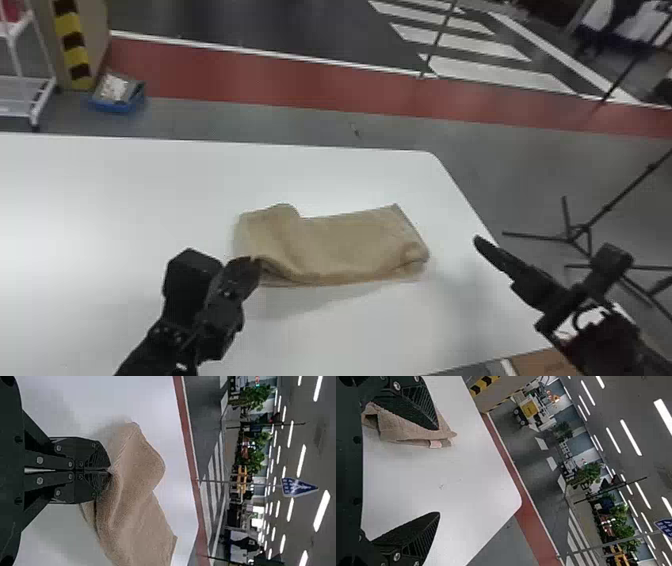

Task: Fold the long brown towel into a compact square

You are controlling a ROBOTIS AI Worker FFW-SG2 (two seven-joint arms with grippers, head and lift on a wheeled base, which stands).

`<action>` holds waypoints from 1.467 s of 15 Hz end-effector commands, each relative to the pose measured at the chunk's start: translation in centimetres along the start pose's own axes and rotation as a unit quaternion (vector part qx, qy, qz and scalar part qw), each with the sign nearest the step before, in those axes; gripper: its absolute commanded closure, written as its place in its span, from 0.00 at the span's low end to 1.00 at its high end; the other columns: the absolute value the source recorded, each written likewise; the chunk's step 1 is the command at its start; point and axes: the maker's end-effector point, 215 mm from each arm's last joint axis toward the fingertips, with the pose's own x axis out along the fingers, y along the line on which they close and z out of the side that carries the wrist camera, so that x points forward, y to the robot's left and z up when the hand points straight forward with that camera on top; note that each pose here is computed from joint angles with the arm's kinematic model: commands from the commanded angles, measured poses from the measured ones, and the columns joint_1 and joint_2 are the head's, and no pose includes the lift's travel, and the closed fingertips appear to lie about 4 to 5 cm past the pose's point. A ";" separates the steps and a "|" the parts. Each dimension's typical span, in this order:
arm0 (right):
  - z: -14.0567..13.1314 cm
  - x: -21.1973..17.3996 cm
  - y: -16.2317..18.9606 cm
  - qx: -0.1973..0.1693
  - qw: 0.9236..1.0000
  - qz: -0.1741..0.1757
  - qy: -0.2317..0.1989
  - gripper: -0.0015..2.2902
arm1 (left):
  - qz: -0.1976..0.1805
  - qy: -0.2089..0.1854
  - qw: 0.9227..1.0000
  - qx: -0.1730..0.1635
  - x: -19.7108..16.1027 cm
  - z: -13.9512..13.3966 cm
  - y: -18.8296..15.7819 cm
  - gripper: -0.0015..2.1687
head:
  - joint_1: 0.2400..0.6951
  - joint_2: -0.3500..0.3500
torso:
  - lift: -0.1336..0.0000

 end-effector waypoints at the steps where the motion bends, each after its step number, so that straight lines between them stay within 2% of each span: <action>1: -0.2 1.4 1.8 -0.011 1.000 0.015 0.010 0.06 | 0.012 -0.018 0.999 -0.029 -1.0 0.3 1.3 0.99 | 1.00 0.00 | 0.08; 4: -1.4 3.3 5.6 -0.035 0.998 0.043 0.037 0.06 | 0.015 -0.015 0.998 -0.056 -1.8 -0.6 2.0 0.99 | 1.00 0.00 | 0.08; 5: -2.0 4.0 6.8 -0.041 0.997 0.051 0.045 0.06 | 0.017 -0.012 0.998 -0.062 -2.0 -1.0 2.1 0.94 | 1.00 0.00 | 0.08; 6: -2.6 4.3 7.5 -0.045 0.996 0.057 0.052 0.06 | 0.021 -0.007 0.998 -0.066 -2.2 -1.7 2.2 0.59 | 1.00 0.00 | 0.08; 7: -2.8 4.5 7.7 -0.046 0.996 0.058 0.054 0.06 | 0.025 -0.008 0.997 -0.068 -2.5 -1.9 2.7 0.14 | 1.00 0.00 | 0.08; 8: -2.7 4.5 7.7 -0.046 0.996 0.057 0.053 0.06 | 0.029 -0.006 0.997 -0.070 -2.8 -2.1 3.0 0.00 | 1.00 0.00 | 0.08; 11: -2.2 4.1 7.0 -0.043 0.997 0.052 0.048 0.06 | 0.034 -0.022 0.997 -0.064 -3.5 -0.7 3.6 0.01 | 1.00 0.00 | 0.08; 13: -2.0 3.7 6.4 -0.039 0.997 0.048 0.045 0.06 | 0.031 -0.020 0.998 -0.045 -3.7 -0.7 3.1 0.02 | 1.00 0.00 | 0.08; 17: -1.9 3.2 5.5 -0.034 0.998 0.041 0.042 0.06 | 0.012 0.004 0.999 0.049 -3.3 -1.7 -0.1 0.02 | 1.00 0.00 | 0.08; 19: -1.9 3.0 5.4 -0.033 0.998 0.040 0.043 0.06 | 0.007 0.020 0.997 0.076 -3.0 -2.7 -1.2 0.02 | 1.00 0.00 | 0.08; 22: -2.3 3.0 5.5 -0.029 0.998 0.041 0.048 0.06 | 0.026 0.030 0.992 0.120 -1.6 -3.0 -0.8 0.03 | 1.00 0.00 | 0.08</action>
